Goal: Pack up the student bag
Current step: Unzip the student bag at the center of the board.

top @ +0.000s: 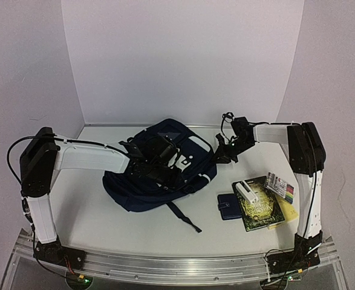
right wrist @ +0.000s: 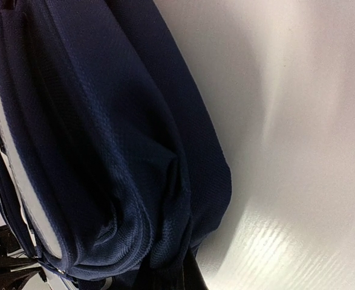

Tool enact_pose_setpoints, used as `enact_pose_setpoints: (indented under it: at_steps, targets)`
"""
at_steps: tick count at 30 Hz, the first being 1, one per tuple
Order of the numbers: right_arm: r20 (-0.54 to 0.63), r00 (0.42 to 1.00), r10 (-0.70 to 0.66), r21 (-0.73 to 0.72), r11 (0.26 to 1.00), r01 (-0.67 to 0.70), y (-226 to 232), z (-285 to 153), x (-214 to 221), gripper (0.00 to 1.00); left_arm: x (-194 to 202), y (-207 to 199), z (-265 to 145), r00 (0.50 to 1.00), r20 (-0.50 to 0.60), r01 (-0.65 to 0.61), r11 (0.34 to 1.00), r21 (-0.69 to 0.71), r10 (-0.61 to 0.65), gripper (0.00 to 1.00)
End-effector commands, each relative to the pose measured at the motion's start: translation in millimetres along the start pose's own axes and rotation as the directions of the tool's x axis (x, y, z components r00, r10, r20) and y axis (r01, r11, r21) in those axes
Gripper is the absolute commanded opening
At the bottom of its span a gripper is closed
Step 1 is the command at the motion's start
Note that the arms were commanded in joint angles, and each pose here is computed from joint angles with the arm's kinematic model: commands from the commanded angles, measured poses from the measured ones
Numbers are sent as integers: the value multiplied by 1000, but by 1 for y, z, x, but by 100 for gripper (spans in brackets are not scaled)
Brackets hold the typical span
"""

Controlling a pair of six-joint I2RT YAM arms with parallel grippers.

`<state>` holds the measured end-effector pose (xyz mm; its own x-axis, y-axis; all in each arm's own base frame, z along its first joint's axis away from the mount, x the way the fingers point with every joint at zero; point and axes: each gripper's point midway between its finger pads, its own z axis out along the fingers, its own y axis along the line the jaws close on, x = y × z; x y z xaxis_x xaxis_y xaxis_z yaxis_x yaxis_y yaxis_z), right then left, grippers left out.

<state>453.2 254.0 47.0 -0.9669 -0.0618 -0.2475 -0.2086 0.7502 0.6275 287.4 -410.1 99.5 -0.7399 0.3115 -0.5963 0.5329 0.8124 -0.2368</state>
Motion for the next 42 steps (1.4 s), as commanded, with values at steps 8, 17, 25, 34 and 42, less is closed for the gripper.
enact_pose_setpoints:
  at_steps: [8,17,25,34,42]
  targets:
    - [72,997,-25,33,999,22,1,-18,-15,0,-25,-20,-11,999,44,22,994,109,-26,28]
    - [74,997,-31,11,999,30,9,-22,-12,0,-32,-17,8,992,31,116,986,121,-121,39]
    - [70,997,-31,-4,1000,31,14,-23,-10,0,-38,-1,35,984,12,178,984,17,-178,39]
    - [70,997,-39,-9,999,39,18,-24,-7,0,-37,19,47,968,-9,246,962,-121,-249,44]
    - [74,996,-41,-2,999,41,17,-24,-7,0,-31,11,20,971,36,239,949,-204,-237,46]
